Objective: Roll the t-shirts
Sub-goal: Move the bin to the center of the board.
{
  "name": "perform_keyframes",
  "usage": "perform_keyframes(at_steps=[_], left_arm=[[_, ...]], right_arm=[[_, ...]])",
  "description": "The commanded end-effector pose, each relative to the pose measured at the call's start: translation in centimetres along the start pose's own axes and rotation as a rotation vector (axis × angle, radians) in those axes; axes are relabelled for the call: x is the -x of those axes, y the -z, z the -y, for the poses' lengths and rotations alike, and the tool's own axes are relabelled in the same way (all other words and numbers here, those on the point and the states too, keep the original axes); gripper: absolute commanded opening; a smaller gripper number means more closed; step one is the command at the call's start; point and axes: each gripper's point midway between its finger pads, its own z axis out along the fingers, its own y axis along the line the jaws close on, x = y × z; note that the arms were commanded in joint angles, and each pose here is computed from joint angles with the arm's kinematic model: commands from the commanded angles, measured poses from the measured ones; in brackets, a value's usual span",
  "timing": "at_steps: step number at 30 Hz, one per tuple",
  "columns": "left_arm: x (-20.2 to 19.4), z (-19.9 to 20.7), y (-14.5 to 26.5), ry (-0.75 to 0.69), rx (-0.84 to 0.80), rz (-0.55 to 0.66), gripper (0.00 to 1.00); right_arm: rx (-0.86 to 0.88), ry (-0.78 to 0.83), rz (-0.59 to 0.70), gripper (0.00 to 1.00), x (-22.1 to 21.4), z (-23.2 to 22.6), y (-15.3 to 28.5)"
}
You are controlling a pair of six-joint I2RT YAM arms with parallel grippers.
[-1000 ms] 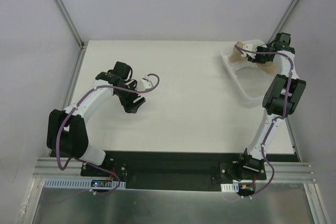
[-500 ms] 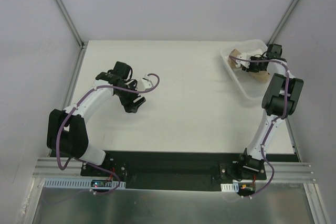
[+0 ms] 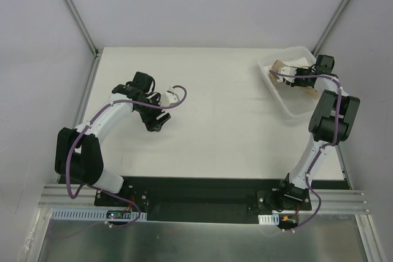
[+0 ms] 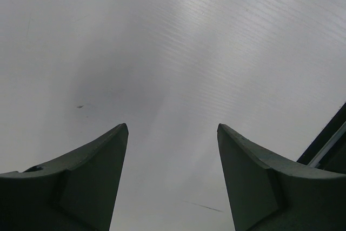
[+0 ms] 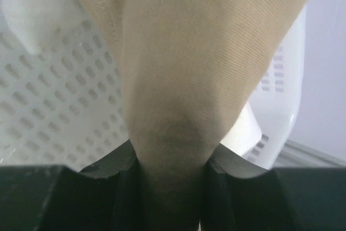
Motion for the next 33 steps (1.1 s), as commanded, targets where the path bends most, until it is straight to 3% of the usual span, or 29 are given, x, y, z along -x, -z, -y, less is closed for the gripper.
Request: perform_keyframes(at_steps=[1,9,17,23,29,33], left_arm=[[1.4,0.3,0.6,-0.005,-0.011,0.062,0.67],[2.0,0.6,0.4,-0.01,-0.022,0.102,0.67],[1.9,1.5,0.5,0.002,-0.027,0.138,0.67],[1.8,2.0,0.1,0.012,-0.047,0.149,0.67],[2.0,1.7,0.0,0.011,-0.044,0.152,0.67],[2.5,1.5,-0.3,0.016,-0.052,0.165,0.68]], right_arm=[[-0.058,0.743,-0.06,0.01,1.8,5.5,6.4],[0.241,0.797,0.041,0.01,4.6,-4.2,9.7],[0.489,0.696,0.202,0.01,10.2,-12.8,12.4],[0.469,0.63,0.271,0.01,16.0,-13.2,12.8],[0.444,0.679,0.172,0.01,14.1,-10.1,12.8],[0.389,0.824,0.205,0.01,13.7,-8.4,13.2]])
